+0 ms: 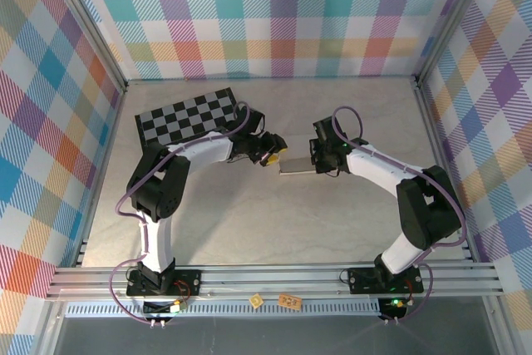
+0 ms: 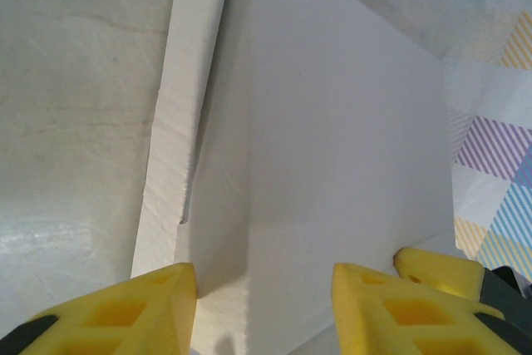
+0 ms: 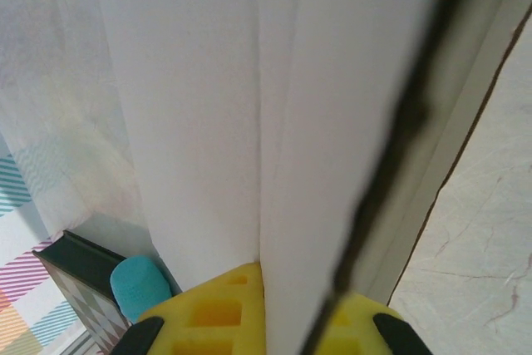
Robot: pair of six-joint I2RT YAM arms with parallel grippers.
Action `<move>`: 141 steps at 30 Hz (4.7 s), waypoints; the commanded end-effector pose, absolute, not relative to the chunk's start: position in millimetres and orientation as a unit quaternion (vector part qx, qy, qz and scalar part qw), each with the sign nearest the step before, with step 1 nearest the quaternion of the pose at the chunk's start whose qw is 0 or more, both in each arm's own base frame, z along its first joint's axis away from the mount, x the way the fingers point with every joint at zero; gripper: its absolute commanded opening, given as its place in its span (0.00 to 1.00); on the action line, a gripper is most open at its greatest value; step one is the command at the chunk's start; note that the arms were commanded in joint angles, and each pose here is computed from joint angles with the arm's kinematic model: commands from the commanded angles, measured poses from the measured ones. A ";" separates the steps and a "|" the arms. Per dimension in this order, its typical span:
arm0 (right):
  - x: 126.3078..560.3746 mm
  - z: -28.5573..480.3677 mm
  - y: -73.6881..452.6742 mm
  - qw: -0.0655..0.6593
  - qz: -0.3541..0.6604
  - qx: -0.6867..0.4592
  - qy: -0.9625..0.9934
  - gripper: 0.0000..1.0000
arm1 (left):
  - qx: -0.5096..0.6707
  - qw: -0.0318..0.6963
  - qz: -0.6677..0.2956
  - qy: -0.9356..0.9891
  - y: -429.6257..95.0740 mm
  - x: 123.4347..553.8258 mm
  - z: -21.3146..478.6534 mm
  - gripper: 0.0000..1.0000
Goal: Fold the paper box
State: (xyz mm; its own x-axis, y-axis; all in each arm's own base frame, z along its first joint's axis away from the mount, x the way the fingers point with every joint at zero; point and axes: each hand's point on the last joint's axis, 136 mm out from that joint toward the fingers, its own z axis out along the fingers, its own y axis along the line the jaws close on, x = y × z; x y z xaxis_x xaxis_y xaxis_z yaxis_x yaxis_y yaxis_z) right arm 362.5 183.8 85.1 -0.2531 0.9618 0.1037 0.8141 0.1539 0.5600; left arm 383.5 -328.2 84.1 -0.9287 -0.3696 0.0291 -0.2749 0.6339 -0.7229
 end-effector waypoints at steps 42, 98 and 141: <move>318.3 78.7 175.0 0.089 0.200 0.547 0.808 0.52 | -0.130 0.032 -0.342 0.930 -332.7 353.3 77.4 0.17; 358.1 69.7 128.4 -0.011 0.280 0.105 0.954 0.47 | -0.096 0.041 -0.285 0.953 -321.2 356.2 53.8 0.18; 352.2 42.2 113.0 -0.022 0.204 0.097 0.974 0.41 | -0.070 0.072 -0.234 0.967 -283.5 371.8 80.5 0.40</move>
